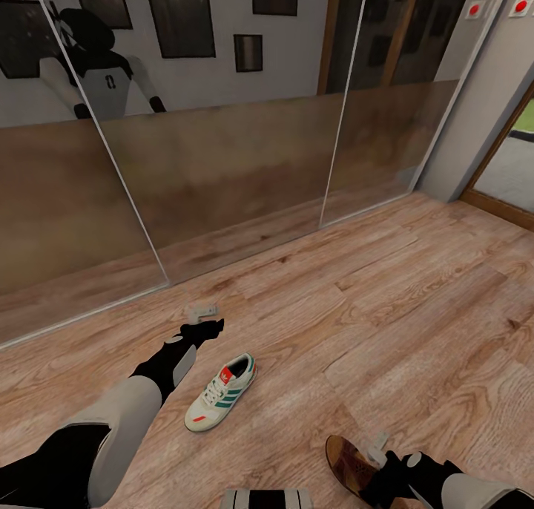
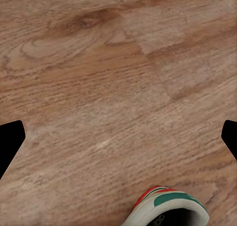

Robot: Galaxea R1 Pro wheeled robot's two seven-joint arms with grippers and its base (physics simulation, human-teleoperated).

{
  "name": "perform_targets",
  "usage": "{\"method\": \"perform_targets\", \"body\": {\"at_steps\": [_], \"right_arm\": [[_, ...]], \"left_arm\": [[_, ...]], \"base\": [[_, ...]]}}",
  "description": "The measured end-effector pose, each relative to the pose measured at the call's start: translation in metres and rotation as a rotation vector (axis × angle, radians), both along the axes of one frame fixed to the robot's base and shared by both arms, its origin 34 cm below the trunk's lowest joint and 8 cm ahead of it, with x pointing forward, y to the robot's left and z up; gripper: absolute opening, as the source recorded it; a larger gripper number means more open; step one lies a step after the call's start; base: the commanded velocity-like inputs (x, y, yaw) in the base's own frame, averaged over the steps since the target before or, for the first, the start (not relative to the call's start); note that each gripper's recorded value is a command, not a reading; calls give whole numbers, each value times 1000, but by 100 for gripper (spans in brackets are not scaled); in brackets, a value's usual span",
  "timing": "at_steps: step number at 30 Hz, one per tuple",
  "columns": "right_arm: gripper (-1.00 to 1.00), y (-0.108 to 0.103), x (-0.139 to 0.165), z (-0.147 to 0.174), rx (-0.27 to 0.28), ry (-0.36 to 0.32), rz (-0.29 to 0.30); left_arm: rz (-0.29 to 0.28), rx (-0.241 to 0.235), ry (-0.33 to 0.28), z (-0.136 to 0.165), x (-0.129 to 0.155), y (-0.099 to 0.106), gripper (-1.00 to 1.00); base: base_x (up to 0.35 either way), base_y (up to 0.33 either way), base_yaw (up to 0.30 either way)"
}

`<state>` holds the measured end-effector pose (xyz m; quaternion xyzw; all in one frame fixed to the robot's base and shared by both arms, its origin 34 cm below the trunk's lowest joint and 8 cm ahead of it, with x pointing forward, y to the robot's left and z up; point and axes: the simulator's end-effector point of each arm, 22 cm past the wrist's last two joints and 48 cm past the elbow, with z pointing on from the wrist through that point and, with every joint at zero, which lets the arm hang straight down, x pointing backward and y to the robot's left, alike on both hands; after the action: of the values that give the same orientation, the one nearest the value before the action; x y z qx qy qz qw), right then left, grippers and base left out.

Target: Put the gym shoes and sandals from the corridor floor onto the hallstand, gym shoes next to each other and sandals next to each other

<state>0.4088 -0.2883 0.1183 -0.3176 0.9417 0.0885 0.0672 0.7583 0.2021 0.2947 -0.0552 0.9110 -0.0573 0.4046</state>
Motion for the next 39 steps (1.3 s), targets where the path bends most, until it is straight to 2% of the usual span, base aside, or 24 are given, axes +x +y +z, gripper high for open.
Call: {"method": "perform_targets", "body": {"at_steps": [18,25,30,39], "right_arm": [[100,-7,-1,0,-9,1,0],[100,-7,-7,-1,-14,11,24],[100,-7,-15,-7,-17,31,39],[100,-9,-17,-7,-20,34,45]], "left_arm": [[0,0,-1,0,0,0,100],[0,0,0,0,0,0,100],[-1,0,16,-11,-3,0,100],[-1,0,16,-11,-3,0,100]], "base": [[0,0,0],[0,0,0],[0,0,0],[0,0,0]]}}
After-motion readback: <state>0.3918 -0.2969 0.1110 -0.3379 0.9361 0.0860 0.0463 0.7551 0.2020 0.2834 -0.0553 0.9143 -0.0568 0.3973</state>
